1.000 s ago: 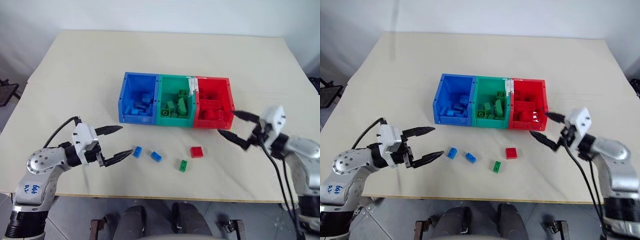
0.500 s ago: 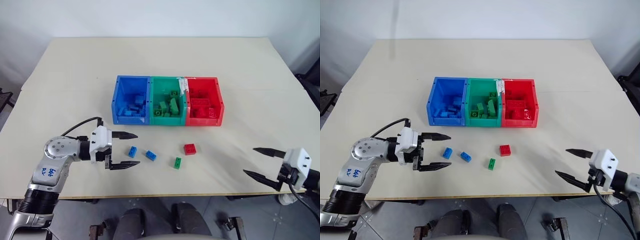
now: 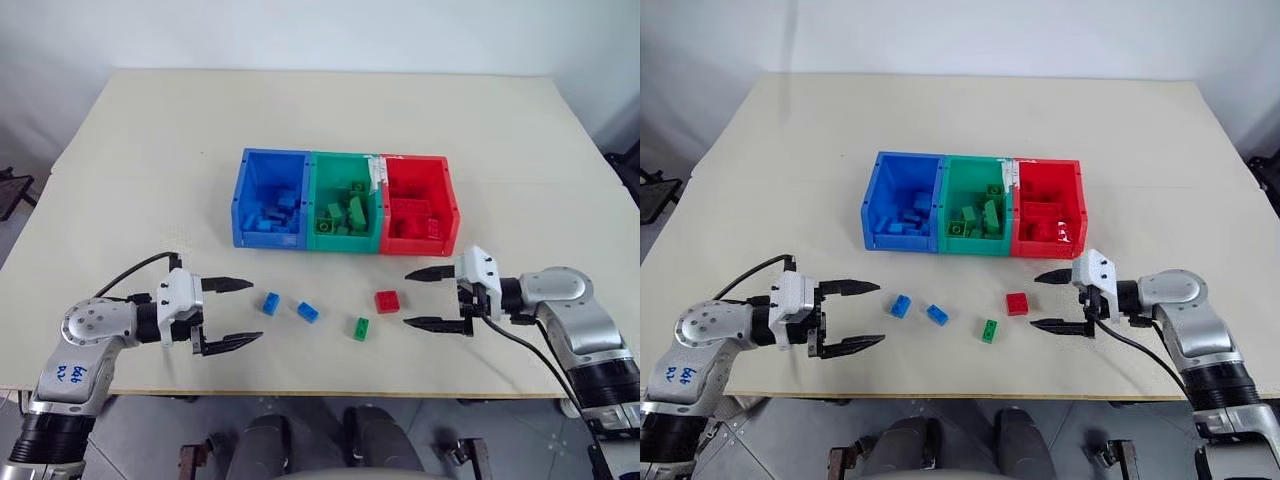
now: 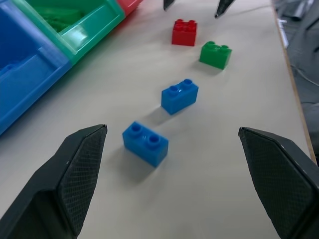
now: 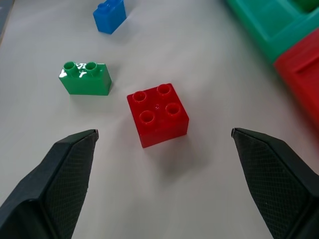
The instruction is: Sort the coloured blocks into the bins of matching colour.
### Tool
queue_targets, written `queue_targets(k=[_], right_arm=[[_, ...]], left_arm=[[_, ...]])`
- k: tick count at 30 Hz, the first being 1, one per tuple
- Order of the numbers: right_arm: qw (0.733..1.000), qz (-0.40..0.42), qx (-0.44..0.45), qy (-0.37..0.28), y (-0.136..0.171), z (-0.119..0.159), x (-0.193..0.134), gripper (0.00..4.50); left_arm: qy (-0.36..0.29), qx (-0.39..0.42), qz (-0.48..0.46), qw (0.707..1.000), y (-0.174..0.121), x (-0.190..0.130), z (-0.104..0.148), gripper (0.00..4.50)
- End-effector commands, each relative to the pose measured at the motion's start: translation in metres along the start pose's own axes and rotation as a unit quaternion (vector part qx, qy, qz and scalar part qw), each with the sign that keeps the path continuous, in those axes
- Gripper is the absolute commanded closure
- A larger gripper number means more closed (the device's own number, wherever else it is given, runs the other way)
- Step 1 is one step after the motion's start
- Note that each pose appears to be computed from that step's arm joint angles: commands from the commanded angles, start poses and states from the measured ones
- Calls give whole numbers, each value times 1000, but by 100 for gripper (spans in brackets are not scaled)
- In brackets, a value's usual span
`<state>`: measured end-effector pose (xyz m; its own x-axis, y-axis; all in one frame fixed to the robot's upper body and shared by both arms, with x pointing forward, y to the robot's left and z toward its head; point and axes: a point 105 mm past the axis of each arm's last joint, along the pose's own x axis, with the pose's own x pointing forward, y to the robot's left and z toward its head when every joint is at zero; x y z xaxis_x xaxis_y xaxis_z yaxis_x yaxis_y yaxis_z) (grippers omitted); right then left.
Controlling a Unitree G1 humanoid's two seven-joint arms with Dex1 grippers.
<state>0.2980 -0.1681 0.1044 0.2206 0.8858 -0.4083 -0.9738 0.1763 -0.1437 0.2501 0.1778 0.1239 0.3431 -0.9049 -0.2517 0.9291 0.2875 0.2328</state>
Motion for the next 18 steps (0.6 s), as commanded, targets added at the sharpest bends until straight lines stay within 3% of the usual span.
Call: queue_targets(k=[1, 3, 10, 13, 18], right_arm=[[1000, 25, -11, -2, 2, -1, 9, 19], [999, 29, -12, -10, 2, 0, 16, 60], [1000, 21, -10, -16, 1, 0, 21, 297], [1000, 2, -16, -27, -1, 5, 17, 304], [988, -105, -1, -112, -20, 50, -15, 304]], left_arm=[[-14, 13, 12, 1000, -1, -4, 11, 0], [-14, 11, 15, 1000, -3, -4, 11, 0], [-19, 6, 17, 1000, -4, -1, 12, 0], [-22, 7, 14, 1000, -4, 1, 13, 0], [-53, 12, 21, 998, 5, 9, 28, 0]])
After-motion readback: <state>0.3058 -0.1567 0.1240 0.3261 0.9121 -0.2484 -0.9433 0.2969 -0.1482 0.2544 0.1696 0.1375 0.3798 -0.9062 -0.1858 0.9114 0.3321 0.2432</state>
